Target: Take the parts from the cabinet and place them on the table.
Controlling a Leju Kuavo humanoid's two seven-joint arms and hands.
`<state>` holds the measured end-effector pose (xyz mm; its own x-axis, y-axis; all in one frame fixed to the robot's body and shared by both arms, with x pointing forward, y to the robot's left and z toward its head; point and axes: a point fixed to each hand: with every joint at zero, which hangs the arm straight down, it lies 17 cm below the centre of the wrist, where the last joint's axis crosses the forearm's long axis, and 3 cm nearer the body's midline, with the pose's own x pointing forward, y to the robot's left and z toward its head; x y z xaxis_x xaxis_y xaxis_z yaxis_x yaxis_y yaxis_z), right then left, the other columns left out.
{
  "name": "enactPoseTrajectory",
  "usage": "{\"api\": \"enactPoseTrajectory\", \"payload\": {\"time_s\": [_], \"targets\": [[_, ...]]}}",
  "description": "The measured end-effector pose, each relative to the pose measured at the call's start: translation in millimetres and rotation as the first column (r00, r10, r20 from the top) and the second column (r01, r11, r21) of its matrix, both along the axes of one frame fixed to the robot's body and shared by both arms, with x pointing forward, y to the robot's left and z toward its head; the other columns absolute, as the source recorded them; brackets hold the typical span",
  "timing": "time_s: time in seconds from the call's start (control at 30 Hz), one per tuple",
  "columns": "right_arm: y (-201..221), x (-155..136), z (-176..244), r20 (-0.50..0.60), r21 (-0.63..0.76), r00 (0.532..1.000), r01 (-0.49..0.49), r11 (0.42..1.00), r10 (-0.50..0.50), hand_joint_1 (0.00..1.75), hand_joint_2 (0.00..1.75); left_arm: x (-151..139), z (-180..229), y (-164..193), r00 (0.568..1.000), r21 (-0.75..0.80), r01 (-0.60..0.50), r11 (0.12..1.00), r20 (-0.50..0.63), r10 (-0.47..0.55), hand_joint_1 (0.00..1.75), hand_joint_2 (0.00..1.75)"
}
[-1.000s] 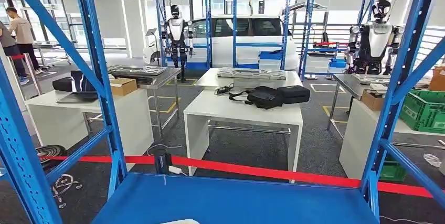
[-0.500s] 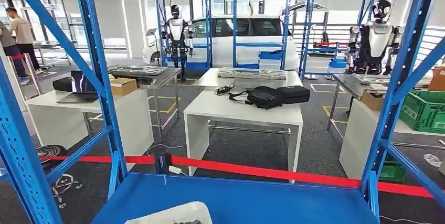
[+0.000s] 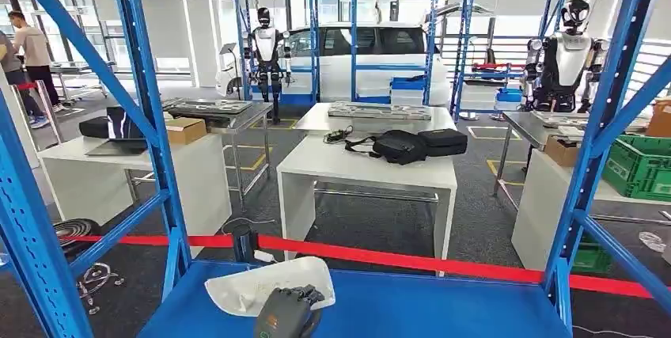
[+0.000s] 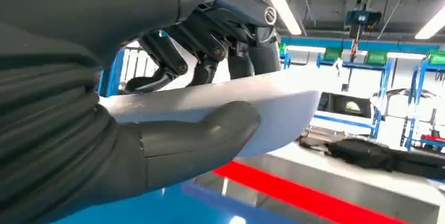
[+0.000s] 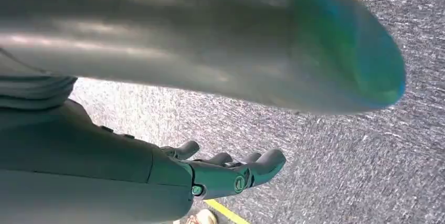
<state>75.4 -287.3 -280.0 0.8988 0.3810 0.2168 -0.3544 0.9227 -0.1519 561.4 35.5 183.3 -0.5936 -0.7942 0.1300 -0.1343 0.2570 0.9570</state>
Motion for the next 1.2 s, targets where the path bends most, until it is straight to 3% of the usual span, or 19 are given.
{"api": "enactPoseTrajectory", "payload": {"time_s": [0.47, 1.2], "targets": [[-2.2, 6.7, 1.1, 0.014, 0.002, 1.0, 0.002, 1.0, -0.002, 0.0, 0.0, 33.1, 96.4, -4.7, 0.997, -0.087, 0.082, 0.993, 0.009, -0.082, 1.71, 1.75], [-9.9, 10.4, 1.8, 0.029, 0.0, 0.999, 0.035, 0.999, -0.035, 0.0, 0.0, 45.1, 142.2, -0.6, 0.995, -0.108, 0.092, 0.99, 0.034, -0.089, 1.71, 1.75]]}}
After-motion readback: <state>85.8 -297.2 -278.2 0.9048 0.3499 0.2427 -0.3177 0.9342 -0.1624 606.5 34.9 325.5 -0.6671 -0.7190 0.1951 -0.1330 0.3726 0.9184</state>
